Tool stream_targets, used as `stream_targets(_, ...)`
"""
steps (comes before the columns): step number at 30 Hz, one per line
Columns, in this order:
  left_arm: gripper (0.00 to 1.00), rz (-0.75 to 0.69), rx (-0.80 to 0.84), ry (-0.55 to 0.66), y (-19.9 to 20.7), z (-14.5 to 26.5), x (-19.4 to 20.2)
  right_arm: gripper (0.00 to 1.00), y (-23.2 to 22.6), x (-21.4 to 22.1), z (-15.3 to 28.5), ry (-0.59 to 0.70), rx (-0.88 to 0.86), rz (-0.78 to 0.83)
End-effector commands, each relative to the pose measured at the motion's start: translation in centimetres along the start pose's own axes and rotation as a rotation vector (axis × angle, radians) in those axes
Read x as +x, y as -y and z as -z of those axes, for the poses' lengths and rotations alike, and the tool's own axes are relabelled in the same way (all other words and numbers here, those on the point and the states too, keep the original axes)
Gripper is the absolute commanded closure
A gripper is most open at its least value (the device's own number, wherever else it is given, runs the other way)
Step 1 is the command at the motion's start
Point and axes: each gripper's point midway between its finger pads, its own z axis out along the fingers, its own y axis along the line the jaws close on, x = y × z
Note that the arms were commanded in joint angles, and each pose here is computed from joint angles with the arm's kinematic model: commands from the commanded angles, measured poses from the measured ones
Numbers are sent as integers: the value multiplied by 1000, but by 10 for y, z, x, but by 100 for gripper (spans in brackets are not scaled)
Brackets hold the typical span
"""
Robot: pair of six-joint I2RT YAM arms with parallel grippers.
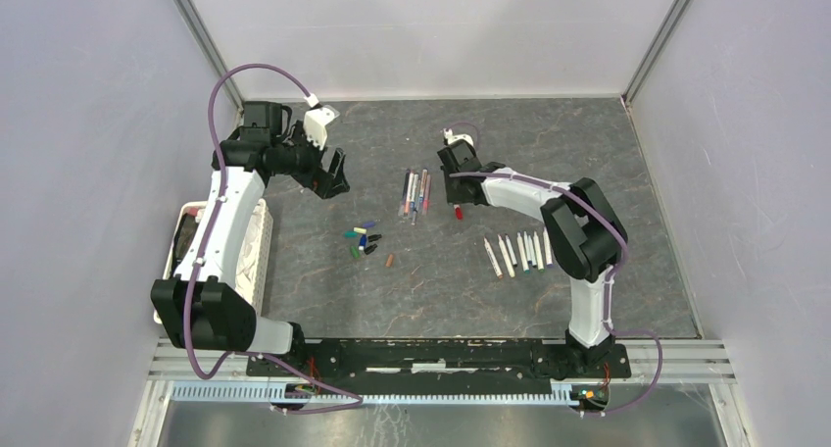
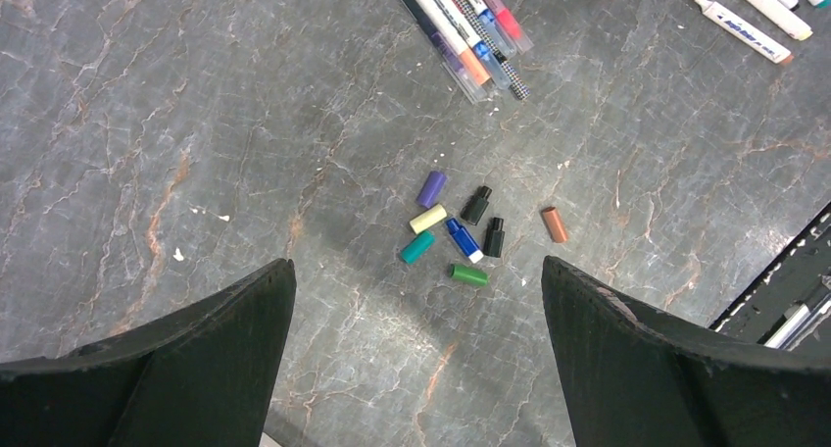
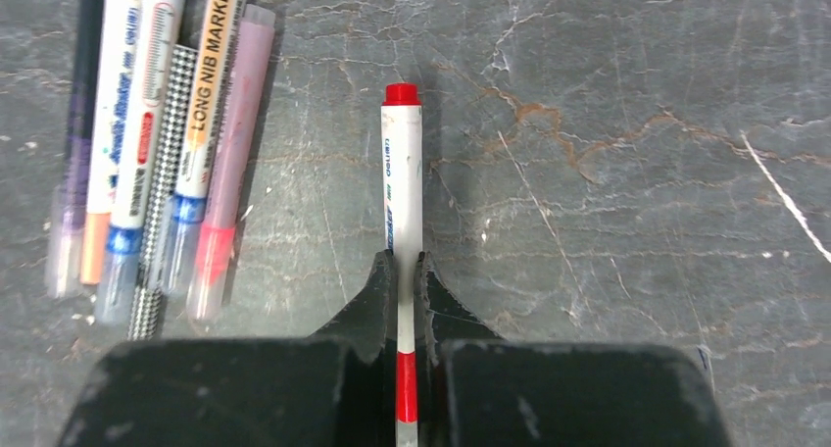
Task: Open the pen caps
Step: Pick up the pen from the center of the board, then open the pen cap from the pen.
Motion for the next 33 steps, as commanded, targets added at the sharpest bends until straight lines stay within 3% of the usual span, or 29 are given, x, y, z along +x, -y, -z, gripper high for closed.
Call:
stream_targets(1,0,-39,41,41,9,8,-13,100,-5,-42,42,130,-70,-72)
stream_targets(8,0,-34,103,68,21,6,-20,100,-3,-70,87,266,-143,-155)
stream_targets(18,0,-18,352,100,95,-12,-45,100,-53,-112,193,604,-527,-454)
stream_targets(26,0,-6,467,129,132,-13,-68,100,-73,-128,246,738,-568,-504)
stream_targets(33,0,9,536,138,147,-8,-68,100,-67,-122,260,786,-575,-546)
